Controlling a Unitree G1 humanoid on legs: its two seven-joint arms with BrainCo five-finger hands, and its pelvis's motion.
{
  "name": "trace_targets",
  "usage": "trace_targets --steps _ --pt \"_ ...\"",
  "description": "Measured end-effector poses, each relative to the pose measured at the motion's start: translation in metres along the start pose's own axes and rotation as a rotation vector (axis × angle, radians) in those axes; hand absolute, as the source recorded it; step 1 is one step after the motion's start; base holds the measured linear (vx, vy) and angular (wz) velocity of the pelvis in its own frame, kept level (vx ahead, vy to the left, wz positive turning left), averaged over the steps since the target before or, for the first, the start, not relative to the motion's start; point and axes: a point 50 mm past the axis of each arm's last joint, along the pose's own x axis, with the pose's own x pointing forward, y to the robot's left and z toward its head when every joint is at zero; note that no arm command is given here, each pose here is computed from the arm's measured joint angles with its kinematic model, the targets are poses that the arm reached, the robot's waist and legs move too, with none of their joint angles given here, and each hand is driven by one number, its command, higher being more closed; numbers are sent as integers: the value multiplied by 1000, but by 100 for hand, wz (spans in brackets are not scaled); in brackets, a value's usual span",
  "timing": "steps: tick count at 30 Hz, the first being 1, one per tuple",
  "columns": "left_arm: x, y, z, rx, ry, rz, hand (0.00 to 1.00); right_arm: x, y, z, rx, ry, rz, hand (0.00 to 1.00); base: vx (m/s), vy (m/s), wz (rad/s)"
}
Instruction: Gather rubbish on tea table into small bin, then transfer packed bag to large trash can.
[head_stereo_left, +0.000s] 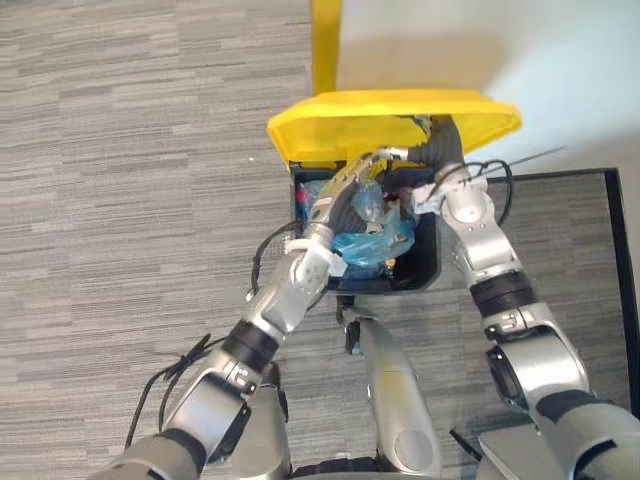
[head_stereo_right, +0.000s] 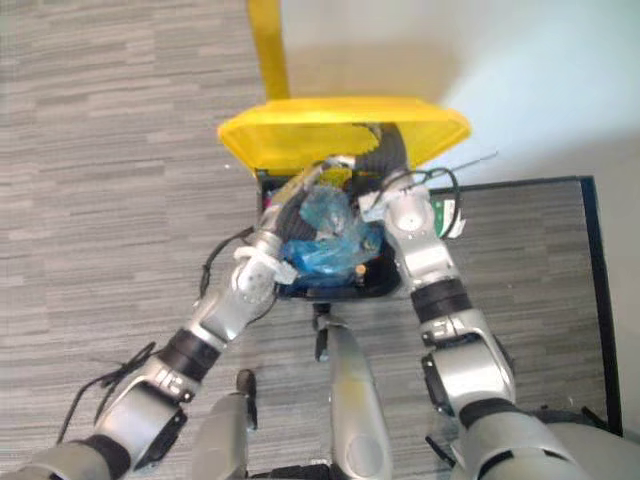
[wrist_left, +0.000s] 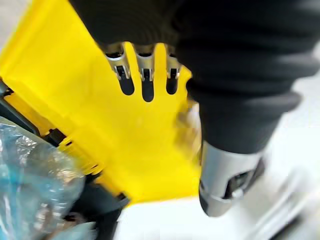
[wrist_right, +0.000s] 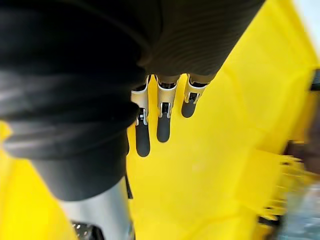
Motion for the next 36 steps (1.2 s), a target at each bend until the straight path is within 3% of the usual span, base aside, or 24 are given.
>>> trace_targets --steps 4,6,10,17,20,23,26,31,36 --pt "-72 16 -67 -357 325 140 0 -53 -14 -70 -4 229 -46 0 58 15 26" --pt "-104 23 -99 -406 491 214 0 -72 -16 -88 -12 297 -55 0 20 20 25" --pt "-188 35 -156 -355 895 327 0 -96 -2 -109 -30 383 -32 0 -10 31 24" --pt "-289 15 -179 -242 1335 231 0 -148 38 -145 31 569 31 0 -109 71 -33" --pt "-298 11 -180 -251 1374 240 0 -180 45 -161 8 672 64 0 -253 123 -81" --pt "-306 10 -181 -250 1421 274 0 -245 48 -187 -22 879 89 0 -367 108 -61" --pt "-303 1 -180 -242 1426 239 0 -309 53 -204 63 1116 -14 0 -188 -56 -51" --pt "-293 -23 -180 -312 1445 232 0 -350 43 -222 40 1340 -97 0 -142 -138 -74" --pt "-295 -36 -179 -342 1476 212 0 -354 32 -226 48 1388 -147 0 -129 -46 -25"
